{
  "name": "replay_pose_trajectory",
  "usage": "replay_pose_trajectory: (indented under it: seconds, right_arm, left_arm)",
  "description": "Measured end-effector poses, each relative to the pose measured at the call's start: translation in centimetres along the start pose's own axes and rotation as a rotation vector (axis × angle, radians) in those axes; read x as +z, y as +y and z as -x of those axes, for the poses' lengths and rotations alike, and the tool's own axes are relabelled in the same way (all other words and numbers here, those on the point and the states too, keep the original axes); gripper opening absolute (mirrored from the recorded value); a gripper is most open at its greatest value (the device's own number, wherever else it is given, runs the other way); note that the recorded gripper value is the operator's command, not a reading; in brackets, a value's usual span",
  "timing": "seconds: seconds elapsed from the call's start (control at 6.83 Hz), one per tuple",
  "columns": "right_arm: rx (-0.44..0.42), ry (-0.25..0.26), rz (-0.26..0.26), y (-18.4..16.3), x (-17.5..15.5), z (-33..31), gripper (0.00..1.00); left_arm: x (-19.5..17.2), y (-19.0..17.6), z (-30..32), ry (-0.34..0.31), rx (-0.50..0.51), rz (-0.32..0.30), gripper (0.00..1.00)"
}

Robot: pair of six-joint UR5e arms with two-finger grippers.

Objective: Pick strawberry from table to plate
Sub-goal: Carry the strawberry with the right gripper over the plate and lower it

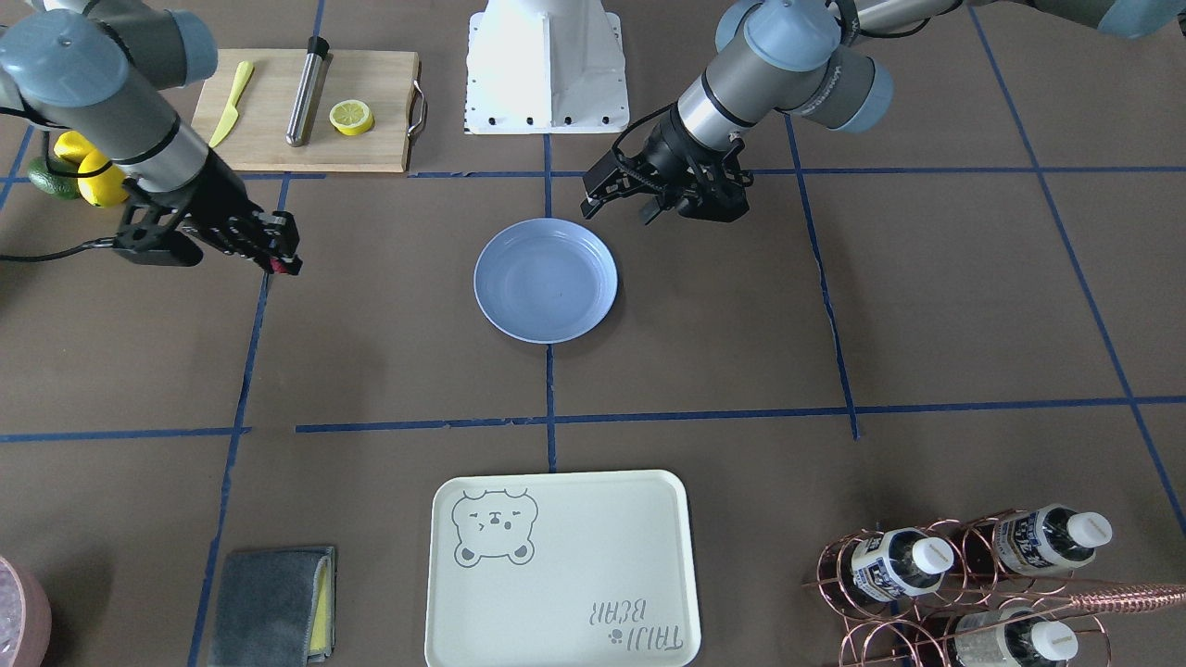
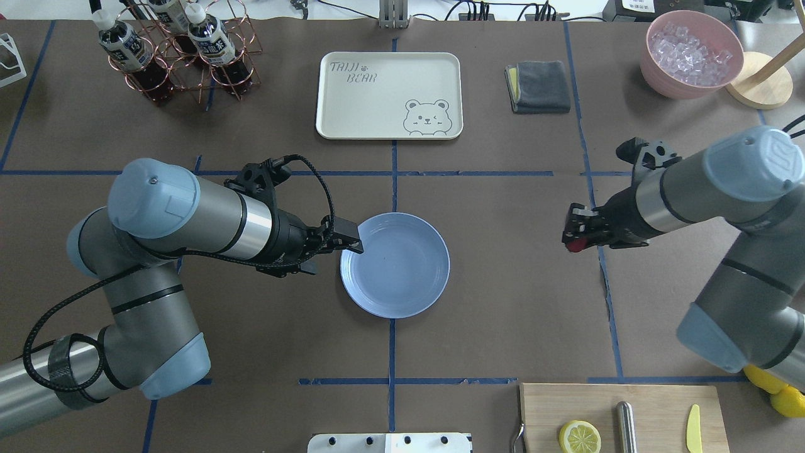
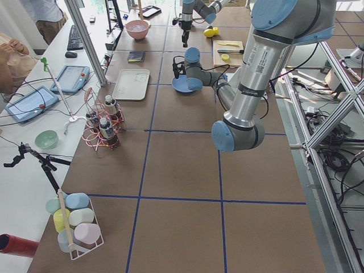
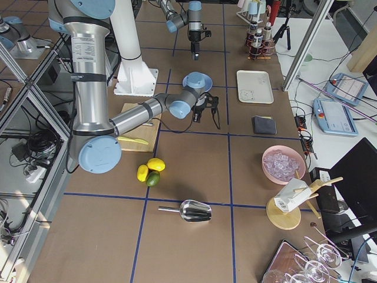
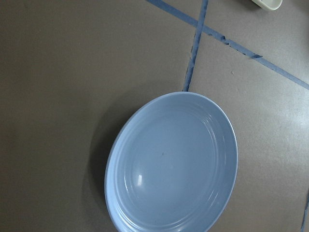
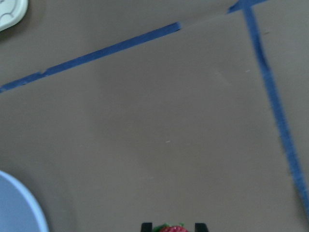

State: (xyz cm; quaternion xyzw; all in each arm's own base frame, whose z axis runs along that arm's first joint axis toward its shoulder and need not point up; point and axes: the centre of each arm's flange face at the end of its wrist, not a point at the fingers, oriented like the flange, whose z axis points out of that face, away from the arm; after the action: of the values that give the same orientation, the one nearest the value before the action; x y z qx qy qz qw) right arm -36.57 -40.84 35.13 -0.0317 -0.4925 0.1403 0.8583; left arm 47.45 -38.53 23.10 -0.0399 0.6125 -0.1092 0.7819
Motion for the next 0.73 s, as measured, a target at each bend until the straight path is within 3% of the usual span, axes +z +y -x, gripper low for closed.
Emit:
replay_pose_trajectory:
  seconds: [0.29,0.73]
  right_arm:
    - [0.115,-0.031,-0.017,4.2,3.8,11.8,0.00]
    - [0.206,0.011,-0.093,7.0,11.0,21.3,0.00]
  left_arm:
    - [-0.3,-0.1,-0.2,0.006,0.001,-0.005,1.00]
    - [-0.9,-0.1,-0.6,0.018,0.006,-0.007,1.00]
